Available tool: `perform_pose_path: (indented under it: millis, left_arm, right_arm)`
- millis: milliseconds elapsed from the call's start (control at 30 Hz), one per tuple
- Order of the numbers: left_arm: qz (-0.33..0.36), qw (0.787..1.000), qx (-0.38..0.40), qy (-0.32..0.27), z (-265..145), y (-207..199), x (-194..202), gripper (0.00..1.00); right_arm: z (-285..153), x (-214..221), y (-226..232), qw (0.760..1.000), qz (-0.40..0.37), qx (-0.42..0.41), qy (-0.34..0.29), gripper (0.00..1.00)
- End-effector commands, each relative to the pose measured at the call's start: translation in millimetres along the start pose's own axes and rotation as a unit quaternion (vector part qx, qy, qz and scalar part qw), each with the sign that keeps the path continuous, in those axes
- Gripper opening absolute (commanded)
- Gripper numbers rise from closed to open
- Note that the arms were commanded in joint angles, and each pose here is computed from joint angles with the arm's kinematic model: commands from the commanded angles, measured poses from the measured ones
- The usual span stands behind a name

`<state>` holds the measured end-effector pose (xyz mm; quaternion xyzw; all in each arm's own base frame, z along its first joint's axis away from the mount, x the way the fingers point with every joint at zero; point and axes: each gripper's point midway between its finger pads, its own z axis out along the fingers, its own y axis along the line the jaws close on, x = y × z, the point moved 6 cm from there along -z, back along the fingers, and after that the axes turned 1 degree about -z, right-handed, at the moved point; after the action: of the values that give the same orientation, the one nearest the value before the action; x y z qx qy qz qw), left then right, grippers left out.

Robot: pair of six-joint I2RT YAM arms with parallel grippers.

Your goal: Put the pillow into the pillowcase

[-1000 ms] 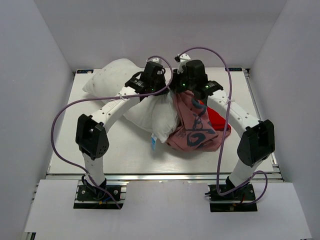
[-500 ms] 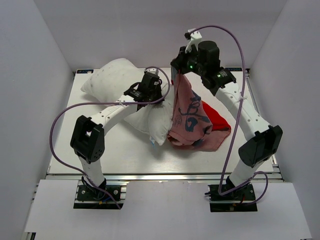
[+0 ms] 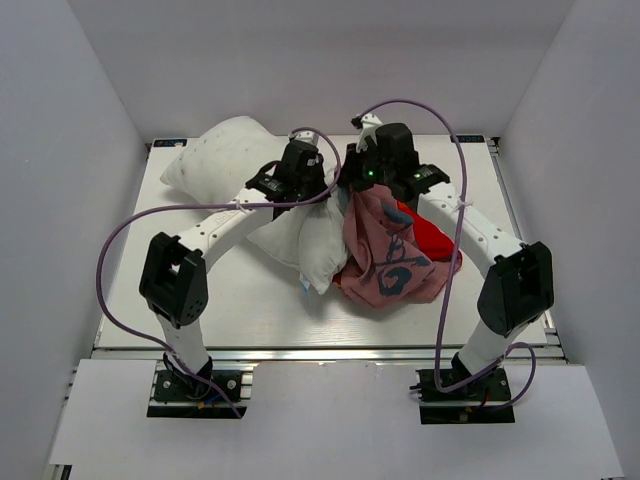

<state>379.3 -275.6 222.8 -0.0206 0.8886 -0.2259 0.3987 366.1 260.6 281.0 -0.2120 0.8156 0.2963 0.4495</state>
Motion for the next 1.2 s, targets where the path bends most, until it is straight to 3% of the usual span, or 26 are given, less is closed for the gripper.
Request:
perform_pose_path:
  millis: [0, 133, 167, 233, 267, 367, 400, 500, 567, 667, 833, 900, 1067, 1167]
  left_arm:
    - [-0.014, 0.999, 0.0, -0.049, -13.8, -4.1, -38.9, 0.0]
    - [-0.038, 0.998, 0.008, -0.057, -2.5, -7.6, -53.3, 0.0]
    - [-0.04, 0.997, 0.011, -0.063, -3.8, -10.4, -60.4, 0.0]
    - [-0.04, 0.998, -0.002, -0.057, -0.4, -2.6, -64.2, 0.0]
    - [-0.04, 0.997, -0.009, -0.059, -2.1, 0.2, -67.2, 0.1]
    - [-0.034, 0.995, -0.023, -0.086, -23.7, 13.3, -85.7, 0.37]
    - [-0.034, 0.994, -0.024, -0.102, -39.8, 17.8, -93.0, 0.5]
    - [-0.009, 0.993, -0.027, -0.117, -63.3, 22.1, -101.0, 0.63]
    - [0.013, 0.994, -0.023, -0.111, -84.7, 21.3, -100.4, 0.66]
    - [0.029, 0.995, -0.007, -0.091, -112.7, 23.5, -86.0, 0.69]
    - [0.034, 0.997, 0.045, -0.049, -162.0, 28.0, -32.9, 0.71]
    - [0.043, 0.996, 0.074, -0.012, -175.4, 24.1, 5.2, 0.77]
    - [0.046, 0.994, 0.076, 0.071, -172.9, 20.9, 88.5, 0.78]
    - [0.023, 0.995, 0.072, 0.065, -170.7, 19.4, 102.2, 0.79]
  right_arm:
    - [-8.2, -5.3, 27.8, 0.999, -0.021, -0.046, -0.019, 0.05]
    - [-13.9, -3.0, 20.1, 0.998, -0.05, -0.021, -0.021, 0.23]
    - [-19.9, -6.9, 18.6, 0.998, -0.057, -0.017, -0.027, 0.35]
    - [-31.1, -13.5, 13.5, 0.997, -0.068, -0.006, -0.034, 0.45]
    - [-47.7, -22.6, 15.9, 0.995, -0.088, -0.003, -0.051, 0.53]
    - [-90.7, -44.2, 21.4, 0.985, -0.137, 0.022, -0.102, 0.6]
    - [-101.4, -47.7, 22.5, 0.981, -0.153, 0.028, -0.112, 0.61]
    - [-137.1, -46.5, 27.3, 0.975, -0.176, 0.041, -0.13, 0.61]
    - [-155.5, -37.3, 36.7, 0.976, -0.177, 0.019, -0.126, 0.6]
    - [-165.1, 8.4, 49.1, 0.983, -0.166, -0.056, -0.055, 0.54]
    - [-162.9, 95.8, 41.5, 0.983, -0.159, -0.078, 0.053, 0.52]
    - [-163.1, 107.2, 40.9, 0.982, -0.161, -0.078, 0.066, 0.55]
    - [-142.4, 128.1, 38.0, 0.979, -0.163, -0.072, 0.102, 0.64]
    - [-128.5, 129.5, 38.5, 0.976, -0.177, -0.067, 0.107, 0.65]
